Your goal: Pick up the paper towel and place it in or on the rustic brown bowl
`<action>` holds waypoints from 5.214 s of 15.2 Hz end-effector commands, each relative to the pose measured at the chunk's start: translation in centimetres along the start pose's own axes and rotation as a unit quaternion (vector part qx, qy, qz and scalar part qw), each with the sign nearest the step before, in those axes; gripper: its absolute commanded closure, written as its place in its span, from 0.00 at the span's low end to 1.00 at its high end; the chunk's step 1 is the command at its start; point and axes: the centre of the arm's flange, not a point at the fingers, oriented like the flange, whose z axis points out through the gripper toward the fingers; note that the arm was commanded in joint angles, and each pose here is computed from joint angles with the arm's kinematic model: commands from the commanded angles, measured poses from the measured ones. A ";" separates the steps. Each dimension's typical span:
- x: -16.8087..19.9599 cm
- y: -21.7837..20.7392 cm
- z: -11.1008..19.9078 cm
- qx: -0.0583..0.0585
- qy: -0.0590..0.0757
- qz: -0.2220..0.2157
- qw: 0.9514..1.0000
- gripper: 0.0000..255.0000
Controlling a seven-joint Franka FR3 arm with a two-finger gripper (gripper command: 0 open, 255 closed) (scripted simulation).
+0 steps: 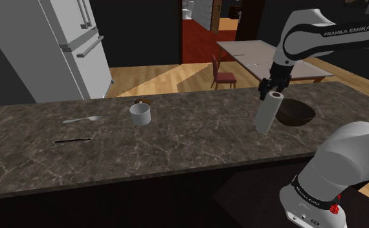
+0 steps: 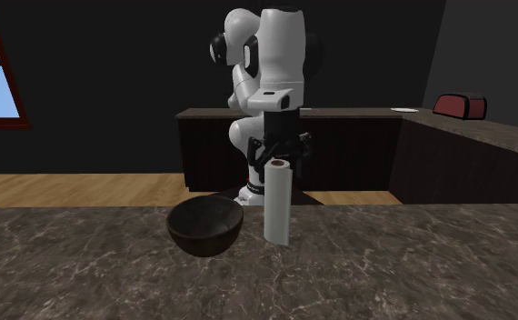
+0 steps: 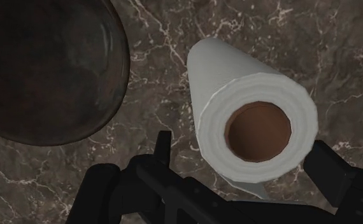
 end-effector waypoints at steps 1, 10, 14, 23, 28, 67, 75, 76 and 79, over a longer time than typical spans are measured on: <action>0.0 0.0 0.1 0.000 0.000 0.000 1.000 0.00; 0.0 0.0 0.1 0.000 0.000 0.000 1.000 1.00; 0.0 0.0 0.1 0.000 0.000 0.000 1.000 1.00; 0.0 -0.1 -3.6 0.000 0.000 0.000 1.000 1.00; 0.0 -0.1 -6.2 0.000 0.000 0.000 1.000 1.00; -0.2 17.3 -23.6 0.000 0.000 0.000 1.000 1.00; -0.2 17.4 -19.4 0.000 0.000 0.000 1.000 1.00; -0.2 17.4 -18.9 0.000 0.000 0.000 1.000 1.00; -0.3 17.5 -17.3 0.000 0.000 0.000 1.000 1.00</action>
